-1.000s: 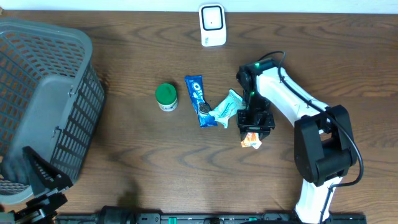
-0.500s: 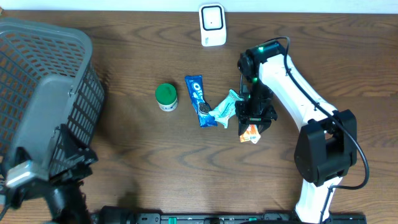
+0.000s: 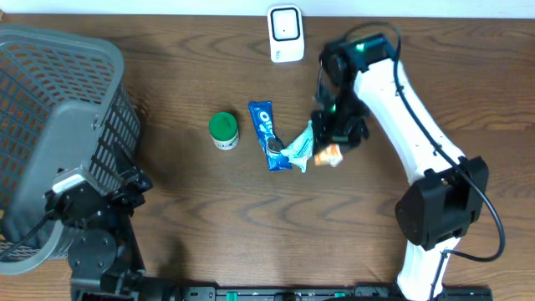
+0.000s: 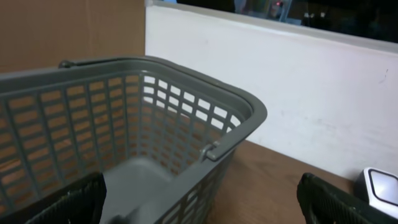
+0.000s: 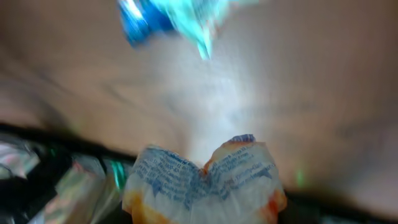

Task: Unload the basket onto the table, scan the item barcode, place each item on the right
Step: 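Carry the orange box to the white scanner and hold it there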

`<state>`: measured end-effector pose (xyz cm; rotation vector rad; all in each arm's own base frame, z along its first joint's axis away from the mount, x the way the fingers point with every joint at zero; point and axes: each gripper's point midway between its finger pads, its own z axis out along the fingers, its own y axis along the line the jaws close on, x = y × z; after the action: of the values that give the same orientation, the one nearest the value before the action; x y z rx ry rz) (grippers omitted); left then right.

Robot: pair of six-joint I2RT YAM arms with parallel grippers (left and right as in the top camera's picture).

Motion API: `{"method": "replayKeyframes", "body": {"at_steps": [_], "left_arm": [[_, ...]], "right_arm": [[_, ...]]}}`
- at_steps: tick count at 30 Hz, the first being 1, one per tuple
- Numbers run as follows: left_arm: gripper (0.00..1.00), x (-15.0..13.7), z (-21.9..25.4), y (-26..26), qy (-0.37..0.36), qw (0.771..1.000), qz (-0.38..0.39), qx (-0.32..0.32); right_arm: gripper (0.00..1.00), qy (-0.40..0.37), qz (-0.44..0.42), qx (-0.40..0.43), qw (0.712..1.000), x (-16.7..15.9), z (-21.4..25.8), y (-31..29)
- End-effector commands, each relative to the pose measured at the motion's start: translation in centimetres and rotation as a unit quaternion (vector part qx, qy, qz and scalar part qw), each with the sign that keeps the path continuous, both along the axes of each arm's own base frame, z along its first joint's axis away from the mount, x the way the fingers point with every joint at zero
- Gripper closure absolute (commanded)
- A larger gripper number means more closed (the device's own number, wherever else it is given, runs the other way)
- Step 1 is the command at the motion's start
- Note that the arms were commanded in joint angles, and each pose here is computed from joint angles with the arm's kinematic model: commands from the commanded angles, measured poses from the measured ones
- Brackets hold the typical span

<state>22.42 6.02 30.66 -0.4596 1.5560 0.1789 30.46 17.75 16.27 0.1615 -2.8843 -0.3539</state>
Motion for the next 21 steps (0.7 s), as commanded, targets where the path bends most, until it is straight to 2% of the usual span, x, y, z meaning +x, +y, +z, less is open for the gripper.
{"method": "replayKeyframes", "body": {"at_steps": [1, 5, 9, 15, 21], "left_arm": [[0.02, 0.7, -1.3, 0.0, 0.011, 1.000, 0.002, -0.001], [0.02, 0.9, -2.1, 0.0, 0.019, 1.000, 0.002, 0.000], [0.02, 1.1, -3.0, -0.1, 0.028, 1.000, 0.002, 0.001], [0.02, 1.2, -3.8, -0.1, 0.037, 0.999, 0.002, 0.002], [0.02, 1.2, -3.8, -0.1, 0.037, 0.999, 0.002, 0.002]], "right_arm": [[0.65, -0.090, -0.007, 0.004, 0.996, 3.5, 2.6, 0.3], [0.69, -0.211, -0.014, 0.019, 0.977, 8.5, 5.2, 1.2], [0.71, -0.333, -0.029, -0.003, 0.942, 14.2, 6.7, 1.2], [0.71, -0.474, -0.055, 0.000, 0.879, 20.6, 8.5, 3.2], [0.69, -0.587, -0.094, -0.002, 0.804, 26.4, 7.3, 4.4]]}}
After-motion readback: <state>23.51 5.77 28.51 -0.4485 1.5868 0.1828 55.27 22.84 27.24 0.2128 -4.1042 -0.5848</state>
